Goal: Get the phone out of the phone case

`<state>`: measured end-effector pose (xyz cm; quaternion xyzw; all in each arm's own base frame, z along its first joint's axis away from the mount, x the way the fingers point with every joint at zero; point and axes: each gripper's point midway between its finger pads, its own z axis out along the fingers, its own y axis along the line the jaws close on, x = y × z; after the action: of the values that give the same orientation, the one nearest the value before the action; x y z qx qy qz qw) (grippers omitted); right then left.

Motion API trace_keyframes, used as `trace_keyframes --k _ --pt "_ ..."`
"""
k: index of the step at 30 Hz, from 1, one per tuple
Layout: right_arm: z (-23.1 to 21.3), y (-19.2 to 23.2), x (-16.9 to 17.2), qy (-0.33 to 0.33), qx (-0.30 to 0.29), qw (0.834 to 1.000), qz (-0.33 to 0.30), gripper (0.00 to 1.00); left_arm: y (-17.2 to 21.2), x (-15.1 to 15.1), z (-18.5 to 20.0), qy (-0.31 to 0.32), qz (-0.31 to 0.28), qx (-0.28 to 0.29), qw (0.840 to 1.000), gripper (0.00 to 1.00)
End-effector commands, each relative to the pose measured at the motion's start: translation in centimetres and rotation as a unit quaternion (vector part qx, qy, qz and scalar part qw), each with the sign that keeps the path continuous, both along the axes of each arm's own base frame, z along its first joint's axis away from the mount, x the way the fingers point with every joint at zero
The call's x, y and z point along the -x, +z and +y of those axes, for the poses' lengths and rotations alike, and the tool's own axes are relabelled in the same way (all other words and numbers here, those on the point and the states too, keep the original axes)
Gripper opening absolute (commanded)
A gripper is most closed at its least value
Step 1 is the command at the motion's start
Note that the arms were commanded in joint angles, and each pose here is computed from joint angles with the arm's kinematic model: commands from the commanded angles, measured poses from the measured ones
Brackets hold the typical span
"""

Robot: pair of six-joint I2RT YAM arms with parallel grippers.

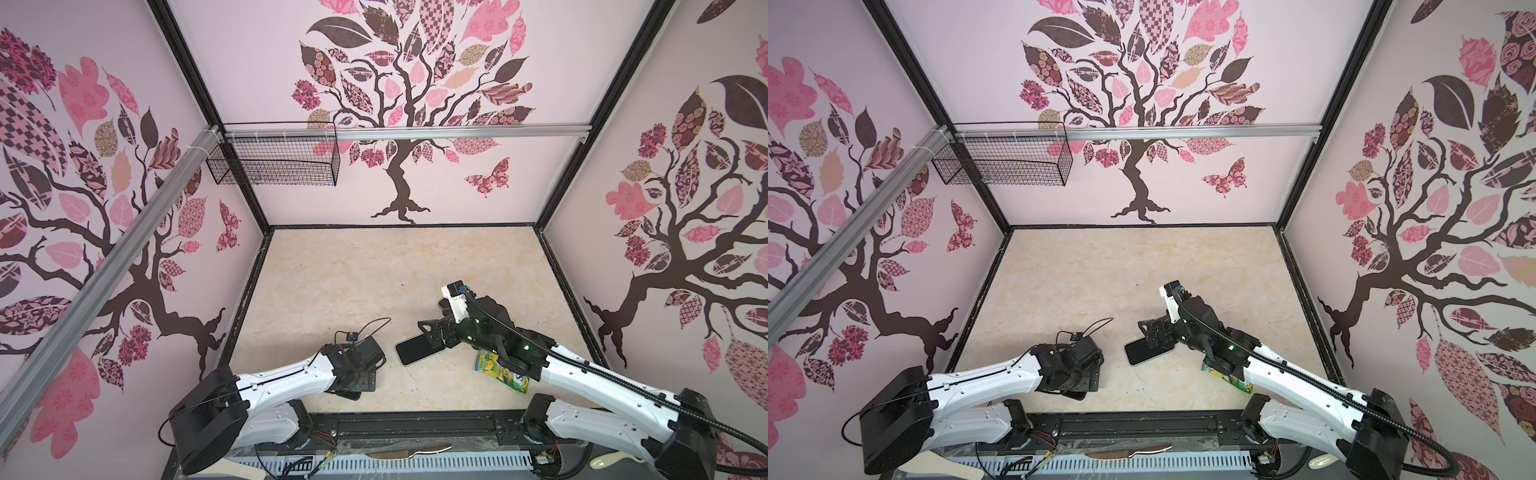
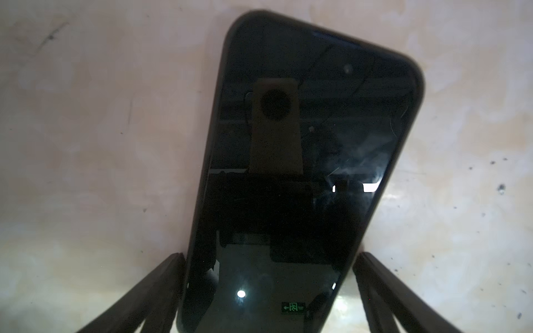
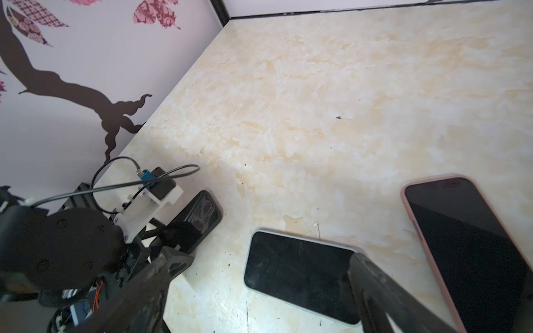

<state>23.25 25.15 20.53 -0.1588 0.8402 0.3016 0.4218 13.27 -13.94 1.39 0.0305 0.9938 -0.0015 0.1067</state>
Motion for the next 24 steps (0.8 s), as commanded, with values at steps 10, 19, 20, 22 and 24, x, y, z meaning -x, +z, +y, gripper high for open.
trace_keyframes --k 10,19,20,22,24 --pt "-2.5 -0.6 -1.0 -0.066 -0.003 0.998 0.013 1.0 -0.6 0.9 0.8 -0.003 0.021 -0.03 0.999 0.69" --pt "-3.5 -2.4 -1.8 -0.121 -0.02 0.991 0.049 1.0 1.4 -0.6 -0.6 0.013 -0.025 0.017 0.999 0.46" --pt "-3.2 -2.8 -1.8 -0.117 -0.03 0.991 0.062 1.0 2.0 -1.0 -1.0 0.014 -0.036 0.033 0.999 0.44" --pt "-2.5 -3.4 -1.6 -0.105 -0.054 0.989 0.09 1.0 3.2 -1.7 -1.9 0.013 -0.058 0.064 0.996 0.42" --pt "-1.5 -3.8 -1.3 -0.083 -0.09 0.985 0.122 1.0 4.3 -2.2 -2.9 0.009 -0.073 0.1 0.992 0.39"
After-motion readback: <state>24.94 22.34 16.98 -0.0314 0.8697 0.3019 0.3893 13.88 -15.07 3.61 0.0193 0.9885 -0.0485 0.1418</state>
